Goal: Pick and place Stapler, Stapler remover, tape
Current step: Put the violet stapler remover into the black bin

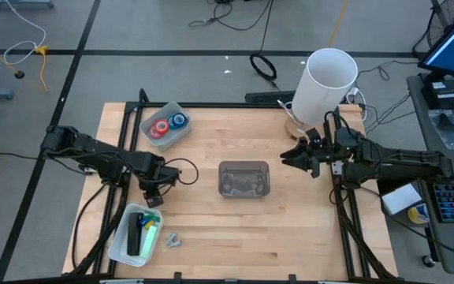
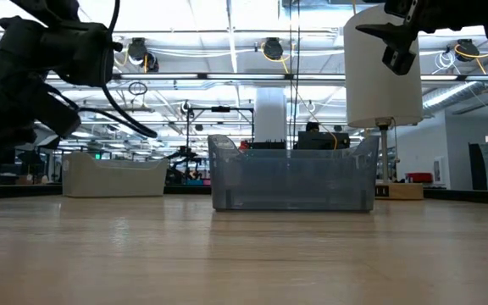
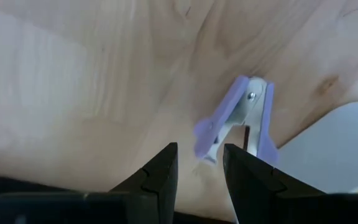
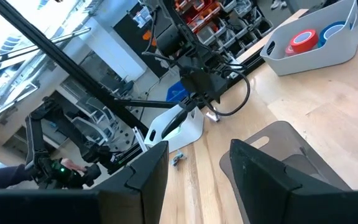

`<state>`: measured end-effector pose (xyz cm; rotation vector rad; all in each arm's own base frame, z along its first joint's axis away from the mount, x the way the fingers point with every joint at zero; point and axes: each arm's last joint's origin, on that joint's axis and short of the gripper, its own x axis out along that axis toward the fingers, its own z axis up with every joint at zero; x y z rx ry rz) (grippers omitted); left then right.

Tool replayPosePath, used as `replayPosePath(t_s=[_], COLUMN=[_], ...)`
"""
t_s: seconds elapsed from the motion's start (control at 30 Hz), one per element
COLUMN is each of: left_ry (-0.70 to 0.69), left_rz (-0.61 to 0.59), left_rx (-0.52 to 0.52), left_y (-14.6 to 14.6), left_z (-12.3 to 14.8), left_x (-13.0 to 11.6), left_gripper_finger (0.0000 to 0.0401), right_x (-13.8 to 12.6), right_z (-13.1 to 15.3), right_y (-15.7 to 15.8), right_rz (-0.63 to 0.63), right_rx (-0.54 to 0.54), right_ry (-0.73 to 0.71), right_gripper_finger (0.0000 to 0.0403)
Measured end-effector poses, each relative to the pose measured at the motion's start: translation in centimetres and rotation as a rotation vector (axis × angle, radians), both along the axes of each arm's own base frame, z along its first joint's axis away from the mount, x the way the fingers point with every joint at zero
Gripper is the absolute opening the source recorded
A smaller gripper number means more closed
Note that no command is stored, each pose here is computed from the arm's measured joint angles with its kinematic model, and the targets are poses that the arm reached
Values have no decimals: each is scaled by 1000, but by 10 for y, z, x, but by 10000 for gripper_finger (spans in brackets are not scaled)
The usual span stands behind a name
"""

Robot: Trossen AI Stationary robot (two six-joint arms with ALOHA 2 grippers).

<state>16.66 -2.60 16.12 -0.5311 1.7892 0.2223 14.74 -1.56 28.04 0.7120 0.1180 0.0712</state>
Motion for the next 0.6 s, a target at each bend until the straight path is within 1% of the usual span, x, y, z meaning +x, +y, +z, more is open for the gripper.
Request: replayPosePath(t_s=[0.13,0.27,0.6], left_ry=[-38,-48,-16], left_rz=[-2,-33,-25], left_rx=[-6,-11,-15], left_y=[0,0,1], left_z=[-4,-6,-16], left_x=[2,1,-7], left_gripper_finger=[127,127,126], right_x=[0,0,0], right_z=[0,0,0], right_y=[0,0,0], right_rz=[-2,-2,-2], right_rx=[0,0,0], right_ry=[0,0,0], right_gripper_finger=[167,167,167])
